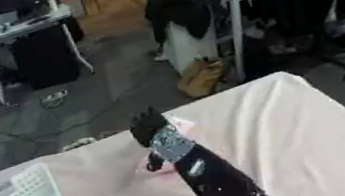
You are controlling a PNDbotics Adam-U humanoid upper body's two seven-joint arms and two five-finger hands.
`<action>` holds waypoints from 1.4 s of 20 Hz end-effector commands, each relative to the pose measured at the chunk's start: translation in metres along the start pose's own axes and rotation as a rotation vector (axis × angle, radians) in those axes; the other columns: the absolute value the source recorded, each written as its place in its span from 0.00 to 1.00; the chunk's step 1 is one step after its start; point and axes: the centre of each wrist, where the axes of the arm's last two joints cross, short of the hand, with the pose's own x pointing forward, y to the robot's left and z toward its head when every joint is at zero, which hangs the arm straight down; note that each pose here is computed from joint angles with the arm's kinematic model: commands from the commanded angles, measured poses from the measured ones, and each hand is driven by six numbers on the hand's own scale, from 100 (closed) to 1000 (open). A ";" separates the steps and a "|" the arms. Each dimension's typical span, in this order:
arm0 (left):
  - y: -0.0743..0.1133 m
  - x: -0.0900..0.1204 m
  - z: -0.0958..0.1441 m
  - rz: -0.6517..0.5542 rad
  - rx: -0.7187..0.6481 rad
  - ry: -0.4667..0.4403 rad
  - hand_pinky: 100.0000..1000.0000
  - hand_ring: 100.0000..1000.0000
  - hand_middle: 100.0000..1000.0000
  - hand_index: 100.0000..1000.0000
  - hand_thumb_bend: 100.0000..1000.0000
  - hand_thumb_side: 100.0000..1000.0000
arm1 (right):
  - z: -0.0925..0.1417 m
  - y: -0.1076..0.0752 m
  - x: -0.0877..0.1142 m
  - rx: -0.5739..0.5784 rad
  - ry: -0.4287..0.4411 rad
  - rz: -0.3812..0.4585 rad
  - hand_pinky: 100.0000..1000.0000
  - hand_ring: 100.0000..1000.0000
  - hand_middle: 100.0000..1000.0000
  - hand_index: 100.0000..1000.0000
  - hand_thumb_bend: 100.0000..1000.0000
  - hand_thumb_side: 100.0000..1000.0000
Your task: Pick up objects on the table and place them in the box.
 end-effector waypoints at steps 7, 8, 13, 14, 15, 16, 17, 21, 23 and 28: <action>0.002 0.003 -0.011 -0.002 0.017 -0.046 0.83 0.92 0.79 0.84 0.00 0.81 | 0.013 -0.033 -0.063 0.111 -0.193 -0.245 1.00 1.00 1.00 1.00 0.62 0.30; 0.002 0.003 -0.011 -0.002 0.017 -0.047 0.83 0.92 0.79 0.84 0.00 0.81 | 0.015 -0.036 -0.066 0.117 -0.195 -0.253 1.00 1.00 1.00 1.00 0.62 0.30; 0.003 0.003 -0.011 -0.005 0.017 -0.050 0.83 0.92 0.79 0.84 0.00 0.81 | 0.020 -0.043 -0.075 0.126 -0.195 -0.280 1.00 1.00 1.00 1.00 0.62 0.32; 0.003 0.003 -0.011 -0.007 0.017 -0.051 0.83 0.92 0.79 0.84 0.00 0.81 | 0.022 -0.045 -0.078 0.116 -0.194 -0.290 1.00 1.00 1.00 1.00 0.62 0.33; 0.003 0.002 -0.011 -0.009 0.018 -0.051 0.83 0.92 0.79 0.84 0.00 0.80 | 0.023 -0.047 -0.081 0.107 -0.194 -0.299 1.00 1.00 1.00 1.00 0.48 0.41; 0.004 0.002 -0.011 -0.011 0.018 -0.052 0.83 0.92 0.79 0.84 0.00 0.80 | 0.025 -0.052 -0.086 0.085 -0.190 -0.312 1.00 1.00 1.00 1.00 0.61 0.35; 0.004 0.002 -0.012 -0.012 0.018 -0.053 0.83 0.92 0.79 0.84 0.00 0.80 | 0.027 -0.055 -0.090 0.073 -0.189 -0.322 1.00 1.00 1.00 1.00 0.61 0.36; 0.004 0.002 -0.012 -0.013 0.017 -0.054 0.83 0.92 0.79 0.84 0.00 0.80 | 0.033 -0.062 -0.099 0.037 -0.168 -0.345 1.00 1.00 1.00 1.00 0.60 0.39; 0.004 0.002 -0.011 -0.015 0.017 -0.052 0.83 0.92 0.79 0.84 0.00 0.80 | 0.035 -0.064 -0.103 0.017 -0.156 -0.336 1.00 1.00 1.00 1.00 0.59 0.39; 0.004 0.002 -0.012 -0.015 0.019 -0.055 0.83 0.92 0.79 0.84 0.00 0.80 | 0.040 -0.065 -0.114 -0.017 -0.121 -0.313 1.00 1.00 1.00 1.00 0.59 0.41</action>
